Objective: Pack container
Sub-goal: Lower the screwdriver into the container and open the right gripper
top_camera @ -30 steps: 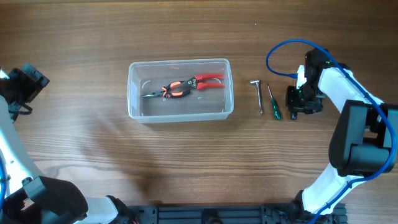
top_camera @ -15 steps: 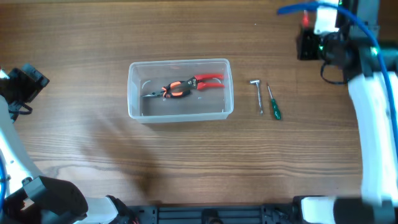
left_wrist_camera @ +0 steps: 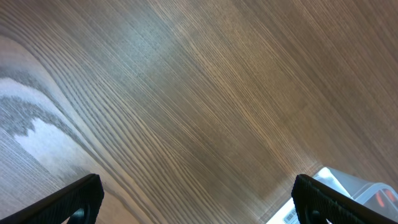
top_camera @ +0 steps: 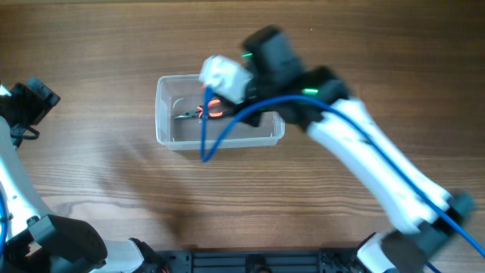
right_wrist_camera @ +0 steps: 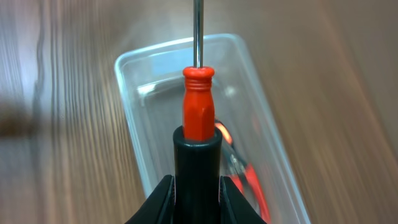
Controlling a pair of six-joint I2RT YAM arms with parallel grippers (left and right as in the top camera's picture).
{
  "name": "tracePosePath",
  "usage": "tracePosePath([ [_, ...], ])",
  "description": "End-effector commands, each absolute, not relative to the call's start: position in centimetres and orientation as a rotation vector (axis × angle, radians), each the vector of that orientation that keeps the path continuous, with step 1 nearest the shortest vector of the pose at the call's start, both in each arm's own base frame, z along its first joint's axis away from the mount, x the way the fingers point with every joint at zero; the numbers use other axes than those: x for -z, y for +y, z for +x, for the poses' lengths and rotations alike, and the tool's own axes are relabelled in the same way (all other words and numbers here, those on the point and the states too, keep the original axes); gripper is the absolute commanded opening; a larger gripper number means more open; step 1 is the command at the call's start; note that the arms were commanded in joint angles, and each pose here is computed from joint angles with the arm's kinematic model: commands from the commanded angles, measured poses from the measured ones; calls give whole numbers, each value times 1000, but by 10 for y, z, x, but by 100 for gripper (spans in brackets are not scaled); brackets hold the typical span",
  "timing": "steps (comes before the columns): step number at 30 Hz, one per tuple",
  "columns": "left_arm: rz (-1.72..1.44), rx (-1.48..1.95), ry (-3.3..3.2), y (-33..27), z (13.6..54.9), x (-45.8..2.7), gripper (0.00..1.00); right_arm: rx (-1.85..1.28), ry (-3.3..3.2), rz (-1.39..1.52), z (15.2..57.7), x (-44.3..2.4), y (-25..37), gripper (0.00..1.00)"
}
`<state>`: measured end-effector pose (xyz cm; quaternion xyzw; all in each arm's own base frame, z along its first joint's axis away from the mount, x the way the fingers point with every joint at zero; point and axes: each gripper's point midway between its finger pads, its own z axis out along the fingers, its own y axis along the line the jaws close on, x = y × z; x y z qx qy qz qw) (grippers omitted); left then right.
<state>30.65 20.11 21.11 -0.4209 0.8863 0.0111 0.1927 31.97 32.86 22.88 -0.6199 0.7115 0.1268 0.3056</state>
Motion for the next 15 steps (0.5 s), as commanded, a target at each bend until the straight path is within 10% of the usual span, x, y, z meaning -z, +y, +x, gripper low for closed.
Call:
tracePosePath([
  [1,-1200,-7,2471,201,308,-213,100,-313,1787,-1916,324,-152,354,4],
  [15,-1200,-8,2471,201,308,-213,100,-473,1841,-2075,321,-40,373,4],
])
